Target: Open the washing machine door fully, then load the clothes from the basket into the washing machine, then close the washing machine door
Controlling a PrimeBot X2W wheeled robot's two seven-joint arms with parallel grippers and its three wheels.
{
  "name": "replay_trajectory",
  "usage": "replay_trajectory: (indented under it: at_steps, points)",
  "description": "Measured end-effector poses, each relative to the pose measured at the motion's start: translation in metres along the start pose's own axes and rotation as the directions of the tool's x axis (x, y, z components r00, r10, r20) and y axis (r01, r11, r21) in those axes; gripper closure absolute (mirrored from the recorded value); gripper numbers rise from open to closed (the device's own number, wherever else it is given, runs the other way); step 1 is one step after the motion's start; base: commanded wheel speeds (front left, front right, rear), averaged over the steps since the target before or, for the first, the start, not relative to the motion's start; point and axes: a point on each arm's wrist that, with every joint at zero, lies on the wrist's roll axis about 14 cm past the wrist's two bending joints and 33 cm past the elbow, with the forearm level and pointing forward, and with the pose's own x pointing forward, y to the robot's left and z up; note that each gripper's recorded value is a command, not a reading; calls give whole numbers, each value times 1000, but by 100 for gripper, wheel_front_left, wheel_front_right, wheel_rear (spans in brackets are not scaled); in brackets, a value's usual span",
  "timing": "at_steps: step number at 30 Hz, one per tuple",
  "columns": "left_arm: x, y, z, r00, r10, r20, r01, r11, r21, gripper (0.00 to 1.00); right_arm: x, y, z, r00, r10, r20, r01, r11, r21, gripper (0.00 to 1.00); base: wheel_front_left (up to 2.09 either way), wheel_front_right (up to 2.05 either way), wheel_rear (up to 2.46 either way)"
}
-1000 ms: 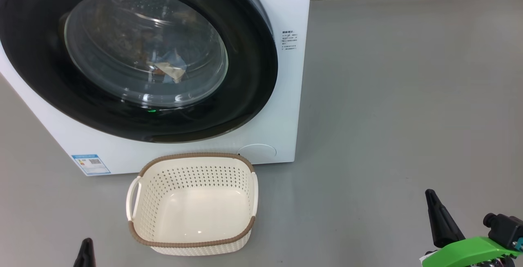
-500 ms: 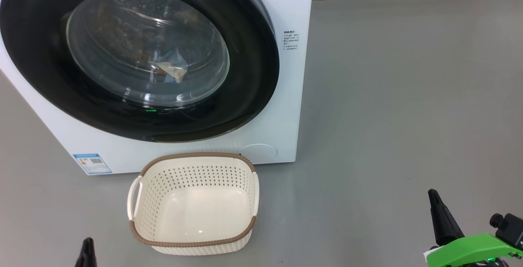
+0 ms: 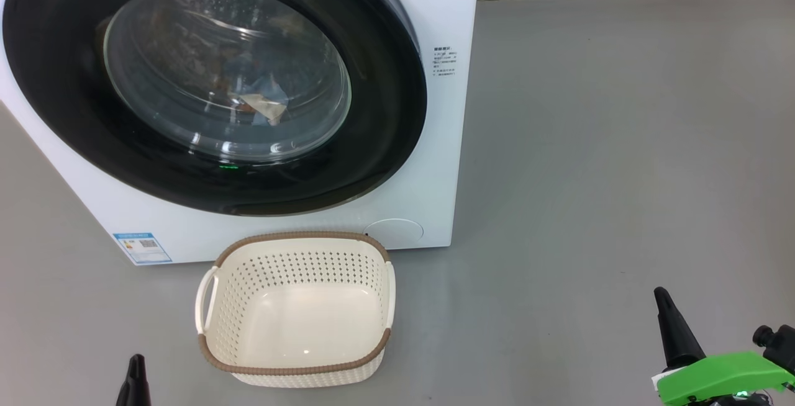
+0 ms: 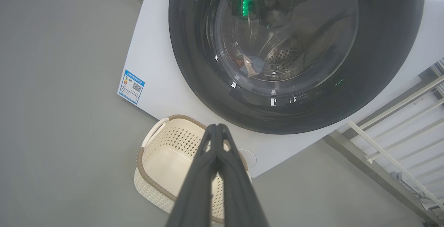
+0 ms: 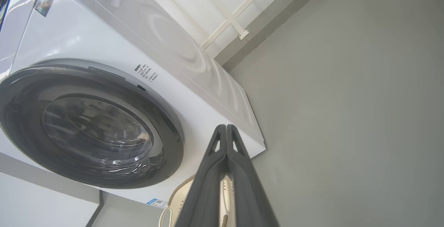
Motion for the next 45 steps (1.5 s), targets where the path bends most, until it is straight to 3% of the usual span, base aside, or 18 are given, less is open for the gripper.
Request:
replay_trajectory:
  at_steps: [13,25,45]
  points:
    - [1,-3,1,1000,1,-4,-2,990,-142,100,5,3,4,1000,-4,5,3,991,131,100,0,0,0]
    - [5,-11,2,1000,-14,-6,12,961,-277,100,7,3,5,1000,-12,3,11,971,240,100,0,0,0]
    - [8,-23,5,999,-46,-9,35,871,-490,100,12,9,9,1000,0,7,-3,903,429,100,0,0,0]
